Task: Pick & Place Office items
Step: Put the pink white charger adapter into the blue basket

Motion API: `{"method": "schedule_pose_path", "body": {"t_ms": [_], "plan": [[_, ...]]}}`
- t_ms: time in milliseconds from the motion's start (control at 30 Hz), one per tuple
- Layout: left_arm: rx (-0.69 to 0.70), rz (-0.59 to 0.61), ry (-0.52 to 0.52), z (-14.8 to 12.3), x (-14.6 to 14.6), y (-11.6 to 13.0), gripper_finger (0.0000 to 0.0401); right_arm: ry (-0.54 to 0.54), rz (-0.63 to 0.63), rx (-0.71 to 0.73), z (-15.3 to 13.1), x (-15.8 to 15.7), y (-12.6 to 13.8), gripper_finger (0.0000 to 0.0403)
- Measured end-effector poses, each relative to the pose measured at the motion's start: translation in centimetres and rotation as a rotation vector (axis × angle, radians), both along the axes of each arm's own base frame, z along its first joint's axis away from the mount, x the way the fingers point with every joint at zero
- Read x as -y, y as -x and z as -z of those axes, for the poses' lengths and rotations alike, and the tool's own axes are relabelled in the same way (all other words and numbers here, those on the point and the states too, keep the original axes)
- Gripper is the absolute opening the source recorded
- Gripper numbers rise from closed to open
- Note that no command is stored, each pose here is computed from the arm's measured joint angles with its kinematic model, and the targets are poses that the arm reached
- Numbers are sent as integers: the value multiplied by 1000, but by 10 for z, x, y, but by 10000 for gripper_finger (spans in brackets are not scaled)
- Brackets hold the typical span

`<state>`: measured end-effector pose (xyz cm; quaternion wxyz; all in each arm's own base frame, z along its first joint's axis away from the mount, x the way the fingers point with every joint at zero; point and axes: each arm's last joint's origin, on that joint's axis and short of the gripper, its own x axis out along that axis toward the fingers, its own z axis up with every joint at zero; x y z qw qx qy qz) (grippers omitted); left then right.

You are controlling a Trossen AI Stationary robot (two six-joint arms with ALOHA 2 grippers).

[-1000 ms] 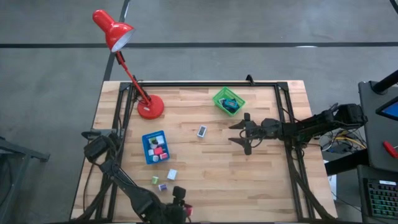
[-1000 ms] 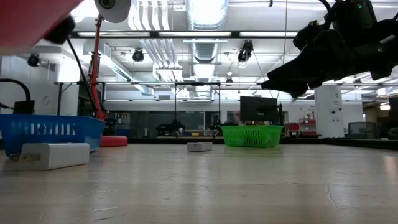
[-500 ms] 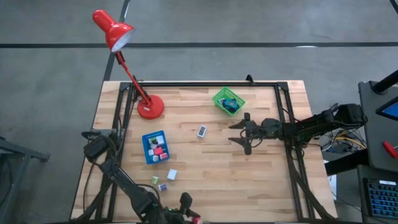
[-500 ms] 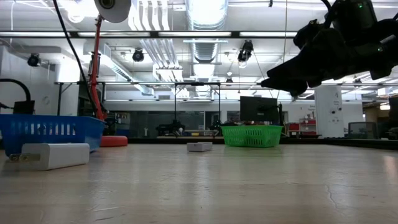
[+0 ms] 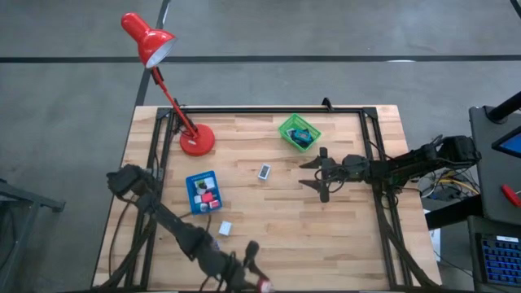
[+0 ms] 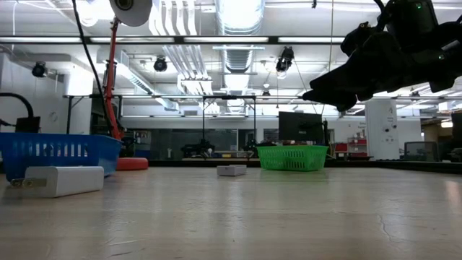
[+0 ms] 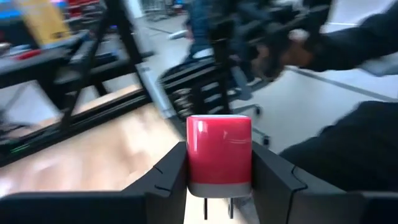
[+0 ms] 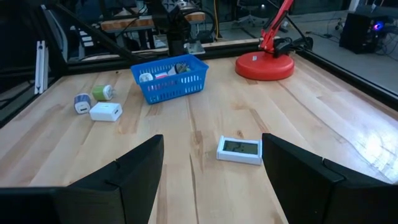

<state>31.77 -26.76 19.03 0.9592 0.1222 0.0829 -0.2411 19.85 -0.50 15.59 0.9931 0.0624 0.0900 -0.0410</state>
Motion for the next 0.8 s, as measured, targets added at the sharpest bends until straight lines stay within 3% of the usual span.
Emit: {"method": "schedule_pose_path", "body": {"t_ms": [333, 800], "plan": [[89, -170, 40, -12, -62, 50, 128, 3, -1, -2, 0, 0, 0, 262], [115, -373, 19, -7, -121, 111, 128, 4, 0, -2, 1, 0, 0, 263]]}}
